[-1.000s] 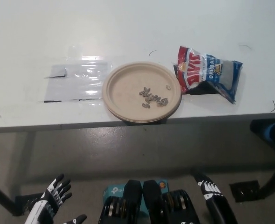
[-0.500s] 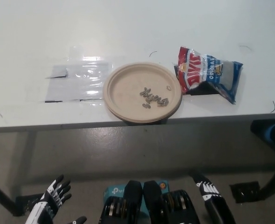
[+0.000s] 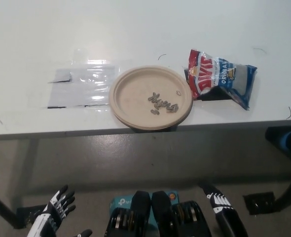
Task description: The robot picks up a small bag of sunflower seeds on the right hand side and take it to the empty plate on the left hand side then pours some sunflower seeds on to the plate.
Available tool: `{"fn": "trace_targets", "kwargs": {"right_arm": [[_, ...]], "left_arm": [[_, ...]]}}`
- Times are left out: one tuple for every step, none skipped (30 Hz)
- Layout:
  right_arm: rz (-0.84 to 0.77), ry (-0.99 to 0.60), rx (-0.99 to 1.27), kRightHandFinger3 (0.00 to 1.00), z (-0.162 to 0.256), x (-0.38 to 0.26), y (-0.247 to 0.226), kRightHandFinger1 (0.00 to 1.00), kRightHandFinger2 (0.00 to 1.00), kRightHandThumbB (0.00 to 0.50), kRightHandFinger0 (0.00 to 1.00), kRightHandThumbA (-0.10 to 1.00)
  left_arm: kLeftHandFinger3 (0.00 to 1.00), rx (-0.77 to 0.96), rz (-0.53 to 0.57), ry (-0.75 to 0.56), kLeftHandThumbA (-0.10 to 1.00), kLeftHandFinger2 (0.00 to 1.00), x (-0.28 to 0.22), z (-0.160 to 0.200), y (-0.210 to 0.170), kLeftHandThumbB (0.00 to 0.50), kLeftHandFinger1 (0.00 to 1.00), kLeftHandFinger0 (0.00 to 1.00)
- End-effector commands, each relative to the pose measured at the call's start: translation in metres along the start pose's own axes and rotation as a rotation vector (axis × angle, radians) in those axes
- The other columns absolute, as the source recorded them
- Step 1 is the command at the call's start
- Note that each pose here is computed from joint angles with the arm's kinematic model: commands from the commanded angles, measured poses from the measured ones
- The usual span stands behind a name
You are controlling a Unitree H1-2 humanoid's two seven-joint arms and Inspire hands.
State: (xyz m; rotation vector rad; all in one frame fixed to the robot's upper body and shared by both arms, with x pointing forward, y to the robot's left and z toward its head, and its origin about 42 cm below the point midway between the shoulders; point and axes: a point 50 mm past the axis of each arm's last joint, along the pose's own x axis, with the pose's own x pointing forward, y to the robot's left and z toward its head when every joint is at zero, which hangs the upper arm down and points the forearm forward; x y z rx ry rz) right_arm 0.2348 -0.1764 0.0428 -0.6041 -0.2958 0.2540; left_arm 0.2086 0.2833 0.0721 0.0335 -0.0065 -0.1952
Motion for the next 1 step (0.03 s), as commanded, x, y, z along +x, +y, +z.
{"fn": "trace_targets", "kwargs": {"right_arm": [[-0.026,-0.059,0.011,1.0,0.0062,0.0055,-0.004,1.0,1.0,0.236,1.0,1.0]], "left_arm": [[1.0,0.026,0.002,-0.045,1.0,1.0,-0.0017,0.0067,0.0003,0.293,1.0,1.0]]}}
